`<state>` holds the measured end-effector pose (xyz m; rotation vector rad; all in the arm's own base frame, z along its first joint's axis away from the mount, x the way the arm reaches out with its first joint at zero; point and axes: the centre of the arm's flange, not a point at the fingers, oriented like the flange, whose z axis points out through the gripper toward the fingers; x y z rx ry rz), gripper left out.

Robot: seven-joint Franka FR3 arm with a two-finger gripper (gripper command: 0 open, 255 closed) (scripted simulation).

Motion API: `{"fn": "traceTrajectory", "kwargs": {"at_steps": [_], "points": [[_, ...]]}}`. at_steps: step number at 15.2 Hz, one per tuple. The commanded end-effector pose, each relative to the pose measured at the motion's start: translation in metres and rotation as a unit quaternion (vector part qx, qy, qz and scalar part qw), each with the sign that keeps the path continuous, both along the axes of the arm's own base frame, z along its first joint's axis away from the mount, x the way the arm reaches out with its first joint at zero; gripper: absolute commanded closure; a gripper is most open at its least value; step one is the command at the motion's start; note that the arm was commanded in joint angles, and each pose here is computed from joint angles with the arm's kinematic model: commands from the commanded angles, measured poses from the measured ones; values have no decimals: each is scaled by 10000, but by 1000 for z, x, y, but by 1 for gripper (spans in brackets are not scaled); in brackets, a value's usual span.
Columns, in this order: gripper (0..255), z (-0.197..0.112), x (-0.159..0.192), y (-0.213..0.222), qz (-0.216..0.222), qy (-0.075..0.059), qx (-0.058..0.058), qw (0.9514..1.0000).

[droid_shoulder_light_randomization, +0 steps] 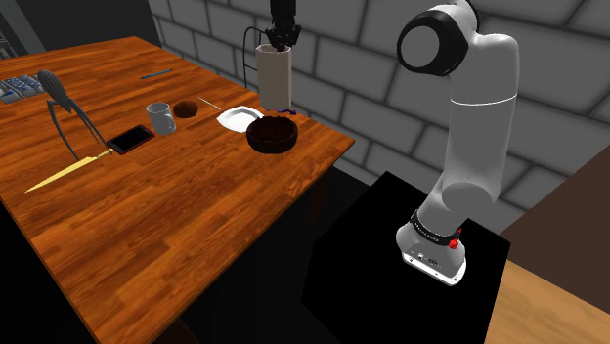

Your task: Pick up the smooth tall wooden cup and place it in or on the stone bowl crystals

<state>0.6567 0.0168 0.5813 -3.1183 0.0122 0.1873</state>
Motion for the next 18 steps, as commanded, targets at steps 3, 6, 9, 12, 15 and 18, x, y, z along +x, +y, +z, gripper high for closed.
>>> {"fn": "traceTrajectory", "kwargs": {"at_steps": [3,6,9,12,15,18], "points": [[255,-21,0,0,-1,-7,0,10000],[255,-37,0,0,-1,-7,0,10000],[255,-53,0,0,-1,-7,0,10000],[255,-69,0,0,-1,-7,0,10000],[255,-85,0,0,-1,-7,0,10000],[255,-92,0,0,-1,-7,0,10000]]}}
